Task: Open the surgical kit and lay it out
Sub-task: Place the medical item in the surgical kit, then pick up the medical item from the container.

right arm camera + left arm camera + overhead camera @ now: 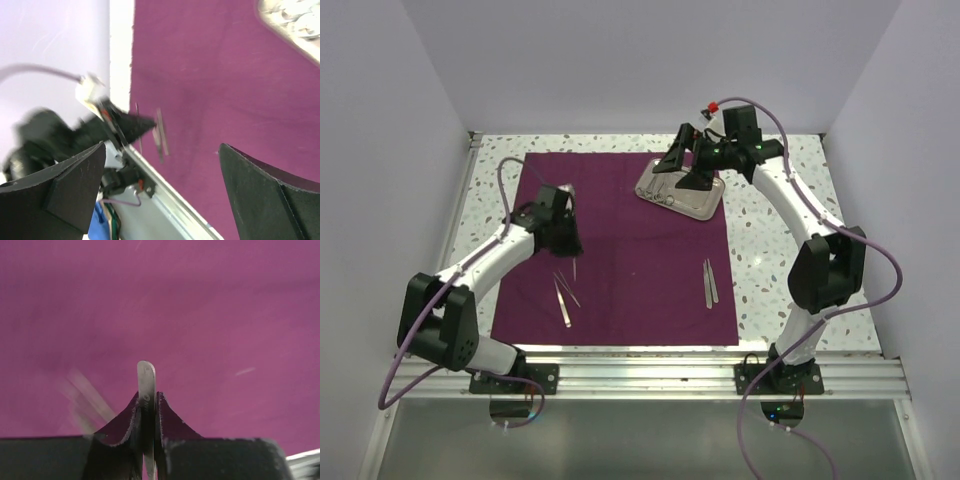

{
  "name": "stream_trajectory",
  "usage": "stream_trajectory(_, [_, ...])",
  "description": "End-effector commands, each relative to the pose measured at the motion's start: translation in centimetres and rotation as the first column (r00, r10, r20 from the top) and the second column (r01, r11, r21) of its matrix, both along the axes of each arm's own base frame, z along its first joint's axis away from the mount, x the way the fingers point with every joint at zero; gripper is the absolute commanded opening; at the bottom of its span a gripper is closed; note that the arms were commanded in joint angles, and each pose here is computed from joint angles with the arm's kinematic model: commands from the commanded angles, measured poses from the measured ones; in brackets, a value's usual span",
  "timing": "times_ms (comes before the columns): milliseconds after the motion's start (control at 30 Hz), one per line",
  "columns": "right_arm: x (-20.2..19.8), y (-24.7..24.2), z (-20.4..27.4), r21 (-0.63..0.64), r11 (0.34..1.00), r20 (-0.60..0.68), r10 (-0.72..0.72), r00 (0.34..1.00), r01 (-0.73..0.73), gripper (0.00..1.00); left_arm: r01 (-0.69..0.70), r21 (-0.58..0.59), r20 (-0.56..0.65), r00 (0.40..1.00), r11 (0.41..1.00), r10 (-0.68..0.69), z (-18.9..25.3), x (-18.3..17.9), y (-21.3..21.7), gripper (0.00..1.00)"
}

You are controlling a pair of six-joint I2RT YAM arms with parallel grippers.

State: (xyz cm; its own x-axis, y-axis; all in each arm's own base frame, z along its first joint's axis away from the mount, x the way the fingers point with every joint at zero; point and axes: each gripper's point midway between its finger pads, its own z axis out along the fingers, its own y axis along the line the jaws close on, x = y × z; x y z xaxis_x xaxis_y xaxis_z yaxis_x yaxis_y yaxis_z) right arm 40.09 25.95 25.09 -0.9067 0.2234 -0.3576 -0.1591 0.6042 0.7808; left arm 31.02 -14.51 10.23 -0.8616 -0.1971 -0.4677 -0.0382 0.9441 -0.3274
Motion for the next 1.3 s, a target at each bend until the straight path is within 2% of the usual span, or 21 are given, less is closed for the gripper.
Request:
stream_trajectory(0, [0.3,-1.3,-0.3,-0.029,0.999,-0.001,-0.02,1.0,0.02,0.98,-0.026,0.195,-0.184,0.981,0.98,0.063,-4.9,-6.5,4.4,0.0])
stream_trajectory(133, [0.3,-1.3,-0.2,-0.025,1.0,-0.001,-0.012,1.0,0.012,0.98,-0.027,0.188,-0.22,0.973,0.982,0.069,-7.2,-8.4,4.3,0.0])
stream_trajectory(267, [0.1,-1.3,-0.3,-0.024,1.0,-0.003,-0.007,1.0,0.007,0.99,-0.021,0.23,-0.217,0.973,0.973,0.073,-7.7,-8.2,4.2,0.01])
stream_trajectory(533, [0.0,-2.0,-0.8,-0.043,0.999,0.002,-0.011,1.0,0.011,0.98,-0.045,0.269,-0.194,0.976,0.962,0.1,-7.2,-7.9,5.0,0.31])
stream_trajectory(600, [0.2,-2.0,-1.2,-0.05,0.999,-0.001,-0.011,1.0,0.011,0.98,-0.05,0.271,-0.191,0.976,0.961,0.105,-6.9,-7.9,5.0,0.34])
stream_trajectory(800, [0.7,-1.8,-1.7,-0.05,0.999,-0.011,-0.017,1.0,0.016,0.98,-0.06,0.281,-0.163,0.981,0.958,0.109,-5.3,-7.4,5.2,0.35])
stream_trajectory(1033, [2.1,-2.0,-2.2,-0.09,0.996,0.005,-0.021,1.0,0.021,0.98,-0.076,0.249,-0.093,0.99,0.965,0.102,-1.3,-6.0,4.7,0.34])
stream_trajectory(1200, [4.5,-2.6,-3.5,-0.162,0.985,0.015,-0.058,0.998,0.06,0.98,-0.088,0.219,-0.007,0.996,0.972,0.092,3.7,-4.1,4.1,0.34])
stream_trajectory(1267, [5.9,-3.0,-5.6,-0.224,0.971,-0.004,-0.09,0.996,0.087,0.98,-0.097,0.201,0.045,0.995,0.975,0.09,6.0,-3.1,3.8,0.34])
